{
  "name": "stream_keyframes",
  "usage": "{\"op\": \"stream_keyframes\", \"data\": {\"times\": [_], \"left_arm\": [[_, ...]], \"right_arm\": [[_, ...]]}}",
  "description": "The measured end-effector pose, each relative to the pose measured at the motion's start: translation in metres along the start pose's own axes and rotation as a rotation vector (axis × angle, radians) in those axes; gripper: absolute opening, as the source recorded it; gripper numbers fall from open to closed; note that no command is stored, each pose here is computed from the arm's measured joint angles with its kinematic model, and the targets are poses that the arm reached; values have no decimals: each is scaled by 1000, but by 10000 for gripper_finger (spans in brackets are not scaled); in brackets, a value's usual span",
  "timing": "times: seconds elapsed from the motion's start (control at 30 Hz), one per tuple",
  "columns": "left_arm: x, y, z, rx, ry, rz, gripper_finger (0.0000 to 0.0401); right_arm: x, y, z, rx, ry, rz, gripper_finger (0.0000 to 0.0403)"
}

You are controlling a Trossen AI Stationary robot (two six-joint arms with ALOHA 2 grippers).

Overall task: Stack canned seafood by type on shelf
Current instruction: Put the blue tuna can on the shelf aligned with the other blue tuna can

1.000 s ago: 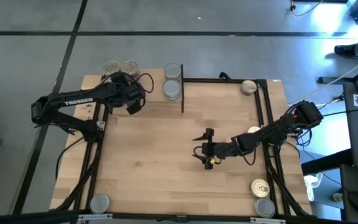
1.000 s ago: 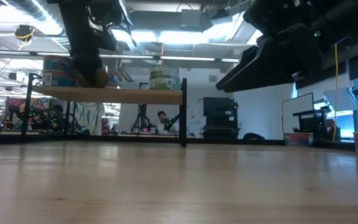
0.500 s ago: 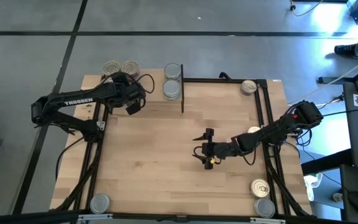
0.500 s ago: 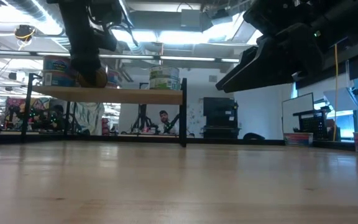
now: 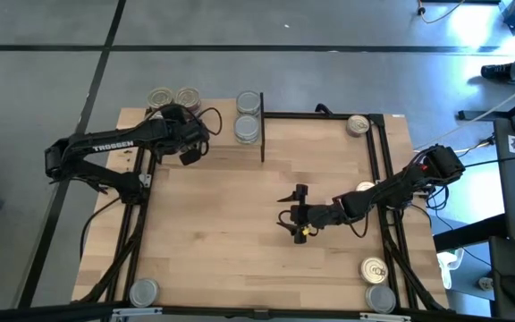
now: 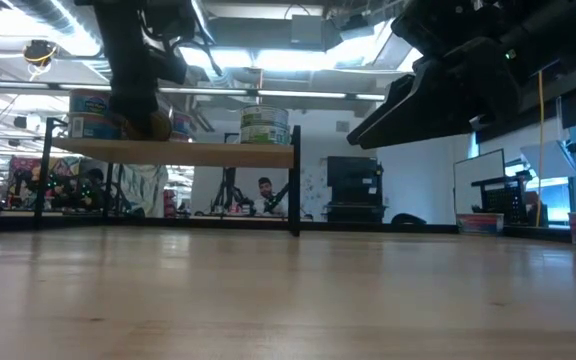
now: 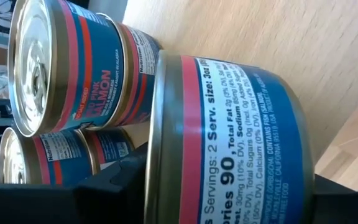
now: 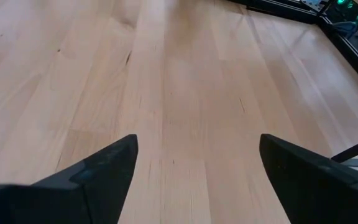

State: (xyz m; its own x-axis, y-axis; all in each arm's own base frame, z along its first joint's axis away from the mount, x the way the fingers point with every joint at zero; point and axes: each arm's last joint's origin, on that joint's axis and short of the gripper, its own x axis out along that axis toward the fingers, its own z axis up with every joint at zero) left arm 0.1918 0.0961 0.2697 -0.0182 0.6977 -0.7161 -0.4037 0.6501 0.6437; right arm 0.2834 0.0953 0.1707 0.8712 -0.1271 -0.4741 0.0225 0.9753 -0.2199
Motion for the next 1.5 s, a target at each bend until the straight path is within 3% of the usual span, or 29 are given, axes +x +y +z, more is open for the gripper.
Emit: {"op": "stream_keyframes", "data": {"times": [0.37, 0.7, 0.93, 1.5], "left_arm": [[0, 1, 6, 3, -50, 6, 217], [0, 2, 6, 35, -46, 58, 298], [-1, 6, 6, 35, -34, 175, 316], [-2, 1, 7, -9, -58, 55, 310]], "right_arm": [[0, 0, 0, 0, 0, -9, 335], [0, 0, -2, -8, 15, -9, 335], [0, 0, -2, -12, 23, -9, 335], [0, 0, -2, -11, 22, -10, 335]]}}
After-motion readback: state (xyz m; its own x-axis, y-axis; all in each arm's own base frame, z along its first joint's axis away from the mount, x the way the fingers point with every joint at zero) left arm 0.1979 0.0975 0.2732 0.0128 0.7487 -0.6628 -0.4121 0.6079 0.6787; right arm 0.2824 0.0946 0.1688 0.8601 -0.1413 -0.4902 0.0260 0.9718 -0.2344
